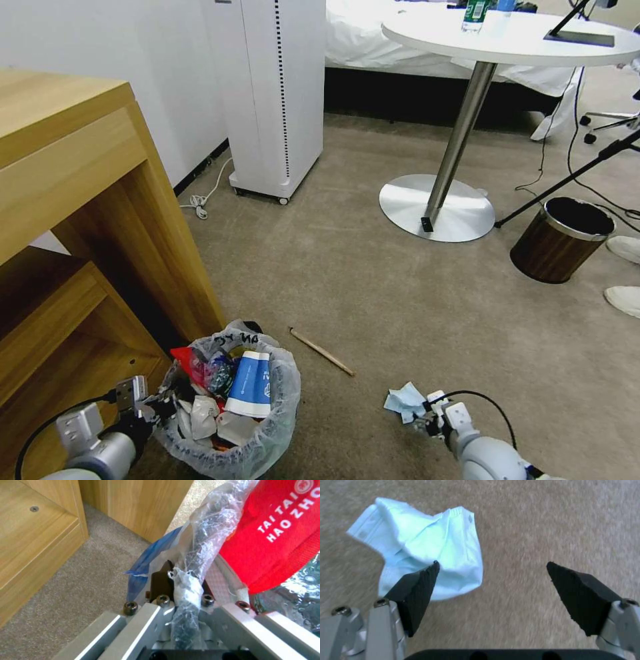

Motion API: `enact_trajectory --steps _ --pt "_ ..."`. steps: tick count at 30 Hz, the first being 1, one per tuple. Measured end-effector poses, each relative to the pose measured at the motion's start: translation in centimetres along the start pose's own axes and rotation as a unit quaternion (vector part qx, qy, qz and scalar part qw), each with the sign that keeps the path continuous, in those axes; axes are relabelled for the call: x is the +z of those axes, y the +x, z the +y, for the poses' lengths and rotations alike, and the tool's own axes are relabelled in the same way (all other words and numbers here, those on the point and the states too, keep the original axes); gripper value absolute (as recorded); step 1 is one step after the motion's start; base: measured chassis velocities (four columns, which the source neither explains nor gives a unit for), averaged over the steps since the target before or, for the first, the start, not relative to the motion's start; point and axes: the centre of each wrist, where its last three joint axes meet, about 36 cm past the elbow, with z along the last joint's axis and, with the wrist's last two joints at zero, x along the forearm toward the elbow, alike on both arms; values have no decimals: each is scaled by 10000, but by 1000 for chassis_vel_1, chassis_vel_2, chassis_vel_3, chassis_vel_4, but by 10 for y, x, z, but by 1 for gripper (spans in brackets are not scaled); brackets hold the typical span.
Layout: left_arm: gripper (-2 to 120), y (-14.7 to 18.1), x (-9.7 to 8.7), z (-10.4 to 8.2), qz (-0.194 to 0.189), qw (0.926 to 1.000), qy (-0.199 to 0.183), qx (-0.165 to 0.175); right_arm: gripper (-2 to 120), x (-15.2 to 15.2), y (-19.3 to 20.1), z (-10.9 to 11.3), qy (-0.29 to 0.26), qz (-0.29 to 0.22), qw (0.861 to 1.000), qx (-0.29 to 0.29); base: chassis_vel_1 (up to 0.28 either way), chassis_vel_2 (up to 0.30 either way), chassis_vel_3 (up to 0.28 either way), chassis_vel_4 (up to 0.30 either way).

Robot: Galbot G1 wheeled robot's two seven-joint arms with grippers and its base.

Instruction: Pick up the trash bin and place the garbage on the floor into it.

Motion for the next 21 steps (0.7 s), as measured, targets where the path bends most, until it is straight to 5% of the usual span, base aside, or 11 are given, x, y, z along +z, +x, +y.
enact_trajectory --steps 21 --pt "1 -3 0 -2 -93 9999 69 18 76 -16 -1 31 130 -401 9987 -274 0 0 0 0"
